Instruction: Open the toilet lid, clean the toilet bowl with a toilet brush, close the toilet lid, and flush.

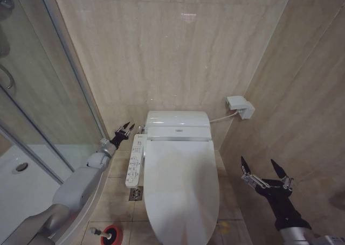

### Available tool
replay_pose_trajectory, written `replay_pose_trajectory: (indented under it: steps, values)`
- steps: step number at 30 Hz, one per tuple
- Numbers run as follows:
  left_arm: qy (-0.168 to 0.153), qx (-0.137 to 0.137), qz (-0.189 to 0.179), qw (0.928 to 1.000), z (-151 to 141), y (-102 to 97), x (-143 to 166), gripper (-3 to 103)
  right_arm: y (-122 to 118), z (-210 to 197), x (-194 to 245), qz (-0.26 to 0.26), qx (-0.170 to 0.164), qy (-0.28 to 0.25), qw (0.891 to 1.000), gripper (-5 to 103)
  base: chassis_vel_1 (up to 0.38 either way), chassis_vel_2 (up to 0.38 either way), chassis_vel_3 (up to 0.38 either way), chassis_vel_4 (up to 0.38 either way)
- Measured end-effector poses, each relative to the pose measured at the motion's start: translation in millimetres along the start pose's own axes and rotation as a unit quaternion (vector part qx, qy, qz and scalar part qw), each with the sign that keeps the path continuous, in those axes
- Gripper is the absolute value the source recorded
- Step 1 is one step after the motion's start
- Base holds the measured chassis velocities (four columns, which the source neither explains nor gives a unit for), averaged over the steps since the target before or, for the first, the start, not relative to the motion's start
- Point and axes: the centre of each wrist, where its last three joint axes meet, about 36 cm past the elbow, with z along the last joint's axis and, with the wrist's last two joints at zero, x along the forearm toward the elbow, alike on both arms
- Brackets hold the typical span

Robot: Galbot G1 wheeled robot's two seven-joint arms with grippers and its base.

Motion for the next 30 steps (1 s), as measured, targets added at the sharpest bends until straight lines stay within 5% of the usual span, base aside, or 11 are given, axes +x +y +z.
replay_pose_trajectory:
  steps: [4,5,22,30]
  values:
    - [-0.003,-0.012,0.011,0.9999,1.1,7.3,-3.3,34,0.0,0.0,0.0,0.0,0.0,0.0,1.0,100,0.0,0.0,0.0,0.0]
    - [-0.004,-0.016,0.013,0.9998,2.1,9.4,-4.8,7,0.0,0.0,0.0,0.0,0.0,0.0,1.0,100,0.0,0.0,0.0,0.0]
    - [0.015,-0.065,0.077,0.9948,26.6,27.6,15.9,0,0.0,0.0,0.0,0.0,0.0,0.0,1.0,100,0.0,0.0,0.0,0.0]
    - [0.007,-0.067,0.076,0.9948,25.3,28.6,15.0,0,0.0,0.0,0.0,0.0,0.0,0.0,1.0,100,0.0,0.0,0.0,0.0]
